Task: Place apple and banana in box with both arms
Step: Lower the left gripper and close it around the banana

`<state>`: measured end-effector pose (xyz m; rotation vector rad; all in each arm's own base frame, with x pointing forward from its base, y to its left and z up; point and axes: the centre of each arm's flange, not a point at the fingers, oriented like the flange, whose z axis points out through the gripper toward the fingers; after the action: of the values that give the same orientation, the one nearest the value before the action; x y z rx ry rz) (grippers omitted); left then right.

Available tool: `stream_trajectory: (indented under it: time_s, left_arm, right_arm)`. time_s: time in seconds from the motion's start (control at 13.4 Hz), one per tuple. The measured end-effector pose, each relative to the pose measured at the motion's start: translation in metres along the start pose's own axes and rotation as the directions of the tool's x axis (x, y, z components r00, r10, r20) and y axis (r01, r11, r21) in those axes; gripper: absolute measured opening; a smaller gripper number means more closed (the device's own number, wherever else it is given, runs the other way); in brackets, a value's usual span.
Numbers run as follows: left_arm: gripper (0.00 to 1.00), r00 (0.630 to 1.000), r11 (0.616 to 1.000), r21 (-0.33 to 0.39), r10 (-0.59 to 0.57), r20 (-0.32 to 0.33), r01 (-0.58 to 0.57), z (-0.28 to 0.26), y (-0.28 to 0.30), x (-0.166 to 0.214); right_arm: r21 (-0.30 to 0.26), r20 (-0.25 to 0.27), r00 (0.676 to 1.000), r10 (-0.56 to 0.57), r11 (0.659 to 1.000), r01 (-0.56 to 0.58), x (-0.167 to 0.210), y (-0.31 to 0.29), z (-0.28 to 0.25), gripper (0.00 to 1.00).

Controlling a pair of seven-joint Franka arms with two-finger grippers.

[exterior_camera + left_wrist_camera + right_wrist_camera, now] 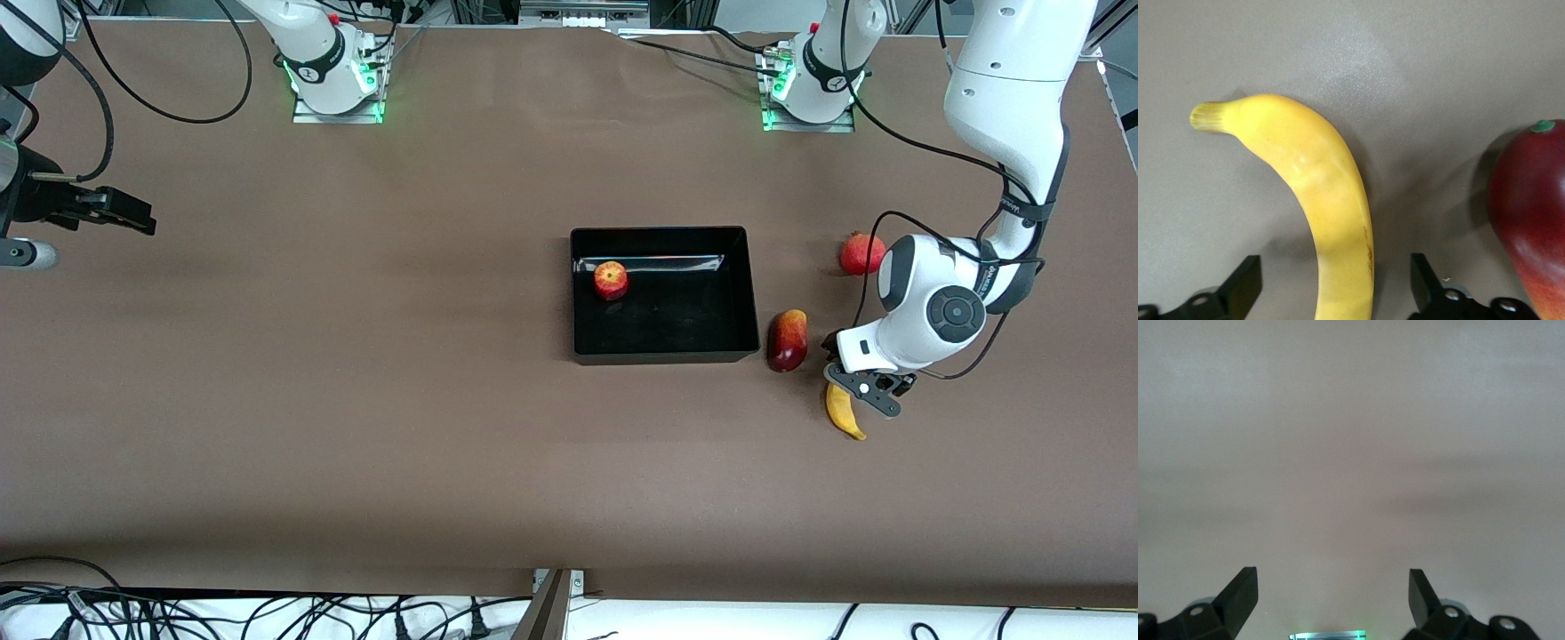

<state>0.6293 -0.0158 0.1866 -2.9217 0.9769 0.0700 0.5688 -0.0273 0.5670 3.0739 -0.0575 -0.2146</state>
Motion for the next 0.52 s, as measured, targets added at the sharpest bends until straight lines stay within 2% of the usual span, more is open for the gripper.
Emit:
stream_trajectory:
  time_s: [0.3, 0.37, 0.52]
  left_arm:
    - [0.43, 1.000, 1.000, -0.001, 0.002, 0.002, -0.002, 0.001, 0.000, 0.000]
    - [0.34, 1.000, 1.000, -0.002, 0.001, 0.002, -0.001, 0.001, 0.000, 0.000]
    - [0.33, 1.000, 1.000, -0.013, -0.002, 0.009, 0.002, -0.015, 0.000, 0.004]
  right_arm:
    - [0.000, 0.000, 1.000, -0.001, 1.000, 0.001, 0.000, 0.000, 0.000, 1.00]
    - [0.000, 0.000, 1.000, -0.001, 1.000, 0.001, 0.000, 0.000, 0.000, 1.00]
    - [0.000, 0.000, 1.000, -0.001, 1.000, 0.001, 0.000, 0.000, 0.000, 1.00]
